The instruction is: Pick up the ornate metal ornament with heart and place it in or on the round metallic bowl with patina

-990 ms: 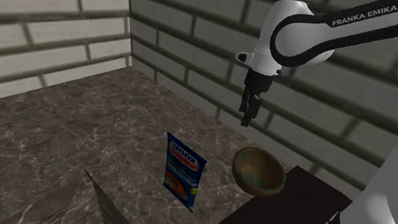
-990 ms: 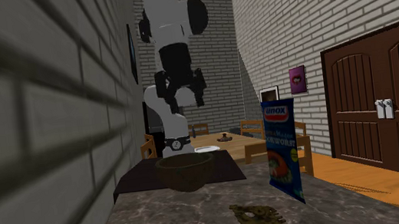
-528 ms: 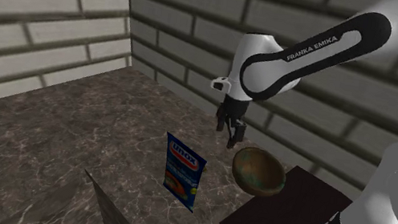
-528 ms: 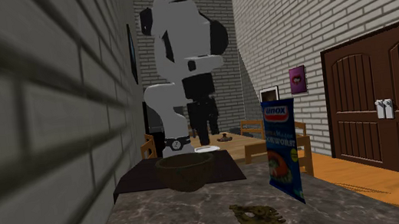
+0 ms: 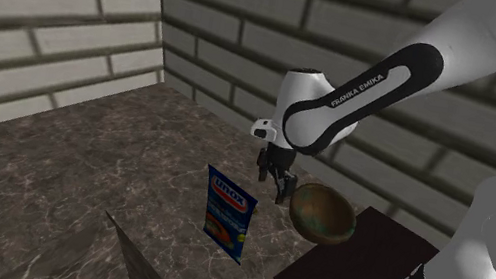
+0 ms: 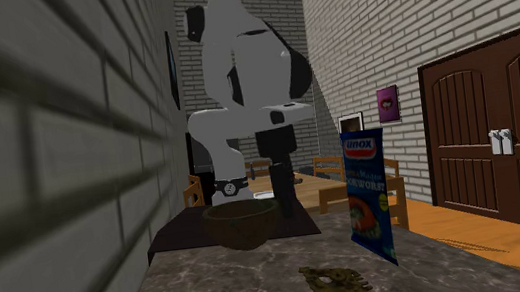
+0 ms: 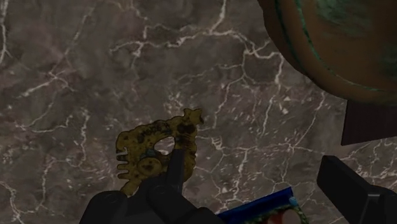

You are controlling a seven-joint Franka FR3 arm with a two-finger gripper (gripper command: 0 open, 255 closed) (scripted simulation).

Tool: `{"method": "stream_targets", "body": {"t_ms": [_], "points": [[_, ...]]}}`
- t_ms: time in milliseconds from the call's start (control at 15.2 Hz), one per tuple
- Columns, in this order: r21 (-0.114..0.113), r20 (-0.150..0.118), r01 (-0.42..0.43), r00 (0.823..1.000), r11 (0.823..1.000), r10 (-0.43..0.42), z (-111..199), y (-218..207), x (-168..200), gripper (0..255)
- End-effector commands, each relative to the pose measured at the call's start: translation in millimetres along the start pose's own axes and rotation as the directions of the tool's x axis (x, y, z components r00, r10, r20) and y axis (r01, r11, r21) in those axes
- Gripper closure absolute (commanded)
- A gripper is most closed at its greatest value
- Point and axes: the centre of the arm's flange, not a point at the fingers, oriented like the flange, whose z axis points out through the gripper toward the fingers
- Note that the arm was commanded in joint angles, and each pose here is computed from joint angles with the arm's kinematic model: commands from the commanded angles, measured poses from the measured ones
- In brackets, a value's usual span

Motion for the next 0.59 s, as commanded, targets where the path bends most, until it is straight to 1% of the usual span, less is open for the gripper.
{"method": "stream_targets", "body": {"t_ms": [0,528], "points": [[-0.001,0.0,0.001,1.0,1.0,-0.001,10.4,-0.1,-0.1,0],[-0.001,0.0,0.001,1.0,1.0,-0.001,13.4,-0.2,-0.1,0]]}}
